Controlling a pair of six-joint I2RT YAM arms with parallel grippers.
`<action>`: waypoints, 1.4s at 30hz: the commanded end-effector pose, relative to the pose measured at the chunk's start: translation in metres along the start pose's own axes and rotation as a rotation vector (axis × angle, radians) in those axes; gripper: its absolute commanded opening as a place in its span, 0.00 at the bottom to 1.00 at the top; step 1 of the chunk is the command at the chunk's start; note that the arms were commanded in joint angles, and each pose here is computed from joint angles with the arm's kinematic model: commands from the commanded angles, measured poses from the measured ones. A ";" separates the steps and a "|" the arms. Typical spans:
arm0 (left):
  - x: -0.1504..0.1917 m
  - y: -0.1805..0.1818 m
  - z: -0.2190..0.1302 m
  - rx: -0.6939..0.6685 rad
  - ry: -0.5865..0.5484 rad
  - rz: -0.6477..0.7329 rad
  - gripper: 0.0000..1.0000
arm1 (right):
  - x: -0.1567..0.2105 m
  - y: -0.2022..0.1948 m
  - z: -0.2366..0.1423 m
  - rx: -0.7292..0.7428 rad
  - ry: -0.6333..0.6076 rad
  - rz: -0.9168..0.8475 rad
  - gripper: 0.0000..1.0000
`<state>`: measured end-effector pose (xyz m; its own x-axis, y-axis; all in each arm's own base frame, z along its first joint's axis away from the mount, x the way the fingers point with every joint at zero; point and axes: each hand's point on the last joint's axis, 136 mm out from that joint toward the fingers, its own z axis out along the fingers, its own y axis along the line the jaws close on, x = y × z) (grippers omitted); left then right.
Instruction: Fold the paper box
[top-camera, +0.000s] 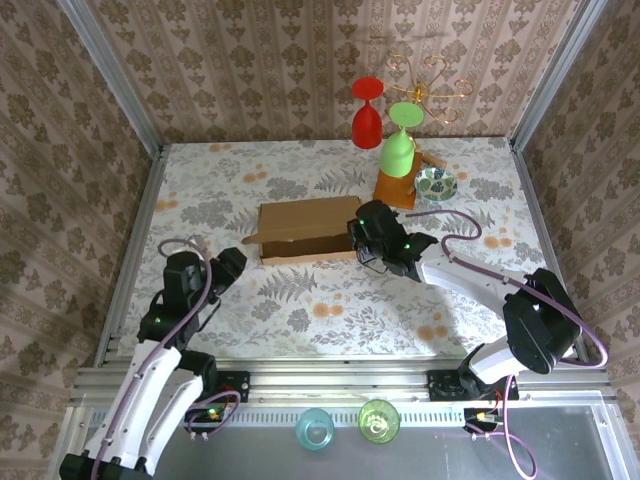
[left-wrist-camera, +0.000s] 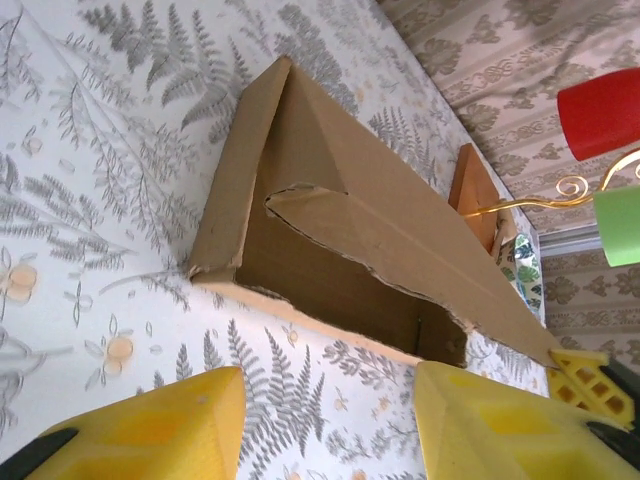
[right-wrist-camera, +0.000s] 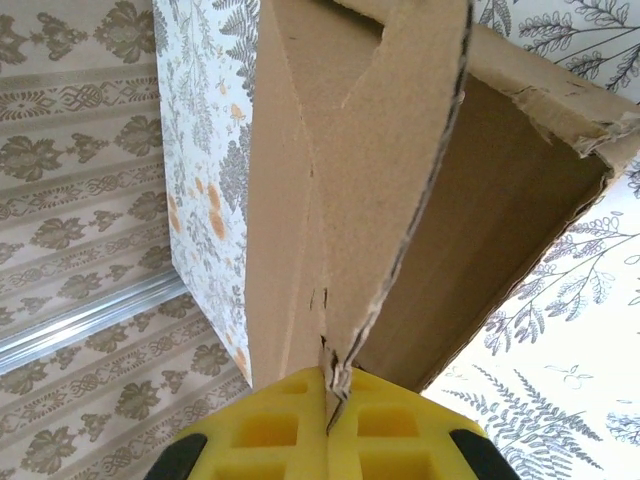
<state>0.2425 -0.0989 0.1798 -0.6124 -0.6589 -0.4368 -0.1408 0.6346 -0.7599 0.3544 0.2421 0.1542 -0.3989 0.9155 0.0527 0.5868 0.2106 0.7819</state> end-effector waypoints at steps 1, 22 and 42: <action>-0.001 -0.008 -0.006 -0.045 0.081 -0.108 0.49 | -0.005 -0.025 0.005 0.075 -0.001 -0.063 0.00; -0.035 0.001 0.117 -0.065 0.378 0.019 0.52 | -0.013 -0.066 0.022 0.166 0.051 -0.153 0.00; 0.013 0.041 0.163 -0.153 0.513 0.102 0.39 | -0.019 -0.091 0.032 0.223 0.066 -0.179 0.00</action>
<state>0.3570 -0.1468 0.0682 -0.9161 -0.3661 -0.1635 -0.1774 0.7358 -0.6536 0.3401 0.2254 0.0810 -0.5350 0.8448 -0.0085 0.6174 0.3978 0.6786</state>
